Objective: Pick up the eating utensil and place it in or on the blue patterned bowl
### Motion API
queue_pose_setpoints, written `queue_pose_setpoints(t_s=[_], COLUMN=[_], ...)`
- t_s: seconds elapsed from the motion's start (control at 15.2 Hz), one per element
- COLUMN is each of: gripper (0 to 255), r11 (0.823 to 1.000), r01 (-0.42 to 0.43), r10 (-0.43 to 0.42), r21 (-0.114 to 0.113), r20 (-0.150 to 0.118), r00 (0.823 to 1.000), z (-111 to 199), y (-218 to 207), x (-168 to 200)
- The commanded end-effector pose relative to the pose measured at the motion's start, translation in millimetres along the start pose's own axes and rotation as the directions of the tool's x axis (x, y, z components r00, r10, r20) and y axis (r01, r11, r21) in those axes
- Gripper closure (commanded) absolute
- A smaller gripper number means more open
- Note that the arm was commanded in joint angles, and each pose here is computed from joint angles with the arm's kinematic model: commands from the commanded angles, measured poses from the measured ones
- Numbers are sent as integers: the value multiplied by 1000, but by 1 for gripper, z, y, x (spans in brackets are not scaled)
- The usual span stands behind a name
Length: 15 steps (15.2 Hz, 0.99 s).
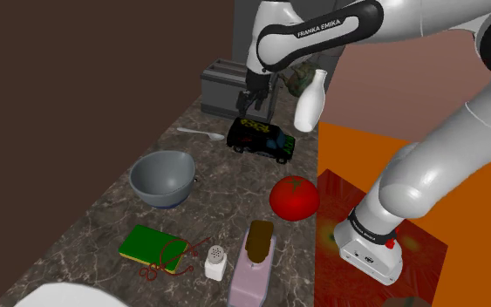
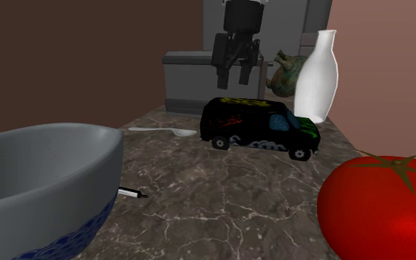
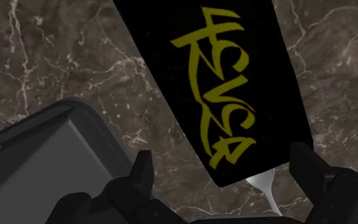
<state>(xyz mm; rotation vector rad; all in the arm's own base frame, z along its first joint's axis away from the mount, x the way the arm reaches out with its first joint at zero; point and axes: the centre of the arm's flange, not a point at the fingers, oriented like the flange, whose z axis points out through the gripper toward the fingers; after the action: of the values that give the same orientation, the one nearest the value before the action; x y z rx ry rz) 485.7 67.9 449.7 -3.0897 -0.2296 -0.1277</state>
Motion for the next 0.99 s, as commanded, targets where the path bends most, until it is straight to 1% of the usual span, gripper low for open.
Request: queue_pose_setpoints(t_s=[0.0, 0.4, 0.86, 0.92], gripper=[0, 0, 0, 0], r11=[1000, 995, 981, 980], r01=[22, 88, 167, 172], r10=[-22, -84, -153, -157], r21=[15, 56, 100, 102], r20=[-18, -68, -130, -134], r00=[1000, 994, 980, 978], z=[13, 51, 91, 93], y=[-8, -33, -68, -70], x=[19, 74, 139, 143])
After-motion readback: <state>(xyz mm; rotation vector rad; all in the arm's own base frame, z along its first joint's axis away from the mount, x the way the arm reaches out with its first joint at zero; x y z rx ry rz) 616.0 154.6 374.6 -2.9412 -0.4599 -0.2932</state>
